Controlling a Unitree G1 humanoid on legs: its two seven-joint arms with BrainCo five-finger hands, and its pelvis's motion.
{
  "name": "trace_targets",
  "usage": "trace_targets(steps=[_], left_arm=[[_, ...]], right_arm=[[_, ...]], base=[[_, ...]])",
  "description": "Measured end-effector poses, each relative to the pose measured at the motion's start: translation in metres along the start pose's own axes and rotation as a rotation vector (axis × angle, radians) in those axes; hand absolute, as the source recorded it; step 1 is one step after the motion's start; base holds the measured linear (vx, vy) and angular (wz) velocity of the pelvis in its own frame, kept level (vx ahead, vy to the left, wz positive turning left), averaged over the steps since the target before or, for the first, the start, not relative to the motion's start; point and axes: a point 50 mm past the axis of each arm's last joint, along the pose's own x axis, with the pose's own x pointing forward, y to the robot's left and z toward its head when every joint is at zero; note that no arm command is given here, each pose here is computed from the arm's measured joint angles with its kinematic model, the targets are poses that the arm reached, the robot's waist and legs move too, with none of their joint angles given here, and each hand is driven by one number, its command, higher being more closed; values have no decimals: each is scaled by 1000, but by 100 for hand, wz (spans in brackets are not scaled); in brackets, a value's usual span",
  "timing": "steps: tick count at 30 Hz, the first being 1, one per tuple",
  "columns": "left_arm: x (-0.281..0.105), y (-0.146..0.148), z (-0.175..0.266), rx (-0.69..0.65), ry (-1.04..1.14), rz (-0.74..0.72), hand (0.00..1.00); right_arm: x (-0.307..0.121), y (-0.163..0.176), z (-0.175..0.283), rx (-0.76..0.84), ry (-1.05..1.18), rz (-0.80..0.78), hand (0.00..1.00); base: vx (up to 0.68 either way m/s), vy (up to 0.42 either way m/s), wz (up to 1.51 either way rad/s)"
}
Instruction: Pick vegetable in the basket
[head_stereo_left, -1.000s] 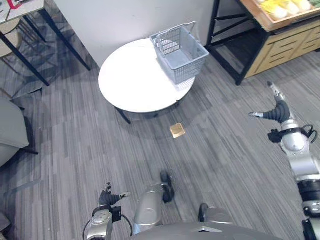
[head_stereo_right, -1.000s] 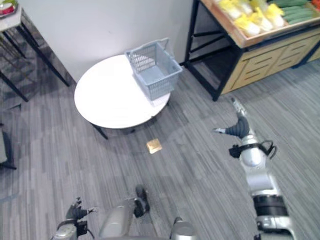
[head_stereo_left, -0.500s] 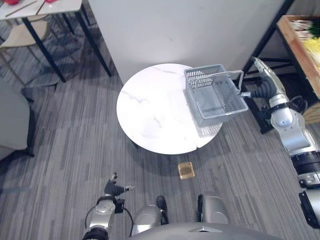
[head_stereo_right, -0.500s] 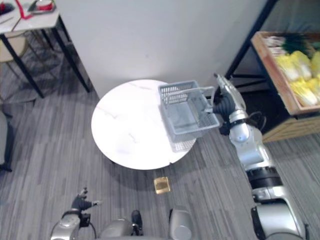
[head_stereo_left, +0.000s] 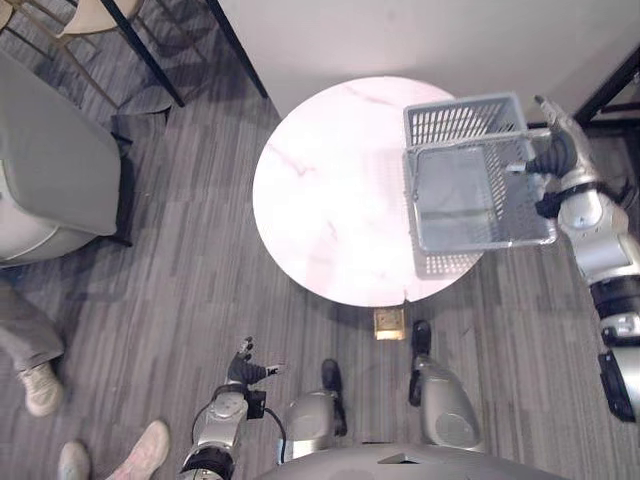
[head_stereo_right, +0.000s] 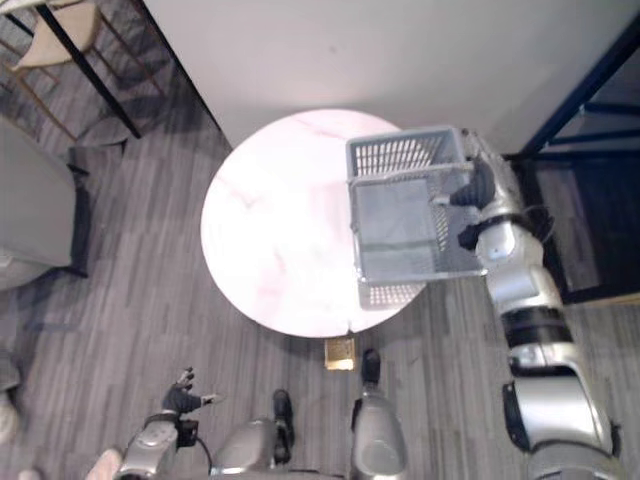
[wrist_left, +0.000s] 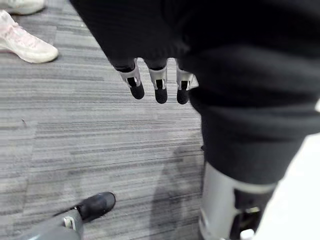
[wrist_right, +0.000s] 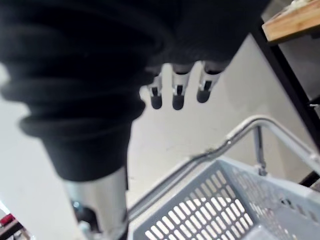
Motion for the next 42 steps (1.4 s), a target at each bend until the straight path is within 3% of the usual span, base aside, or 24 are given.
trace_targets(steps=[7, 8, 15, 20, 26, 30, 33, 35, 39, 42], left_arm=[[0, -6, 4, 15, -35, -26, 0], [0, -5, 9, 15, -57, -24, 0], [1, -13, 22, 14, -116, -59, 0], [3, -22, 36, -8, -162, -79, 0], [1, -42, 42, -28, -175, -131, 0], [-2, -48, 32, -4, -141, -156, 0], [-4, -50, 18, 34, -93, -182, 0], [-11, -48, -2, 62, -28, -191, 0], [-13, -39, -14, 76, 21, -184, 0], [-11, -25, -13, 99, 21, -157, 0]], right_arm=[[24, -32, 18, -135, -57, -70, 0], [28, -46, 24, -179, -87, -99, 100], [40, -91, 47, -469, -183, -163, 100], [40, -90, 53, -562, -222, -140, 100], [33, -47, 46, -696, -258, 42, 100], [8, 3, 9, -729, -220, 260, 100], [-25, 40, -28, -704, -152, 443, 100], [-56, 72, -51, -602, -74, 544, 100], [-108, 96, -81, -384, 92, 553, 100], [-157, 101, -107, -115, 324, 472, 100]], base=[[-55, 26, 2], [-93, 24, 9], [-74, 17, 5], [-39, 24, 5], [26, 46, 9], [39, 32, 22], [30, 44, 31], [37, 38, 5], [70, 57, 6], [88, 40, -15]])
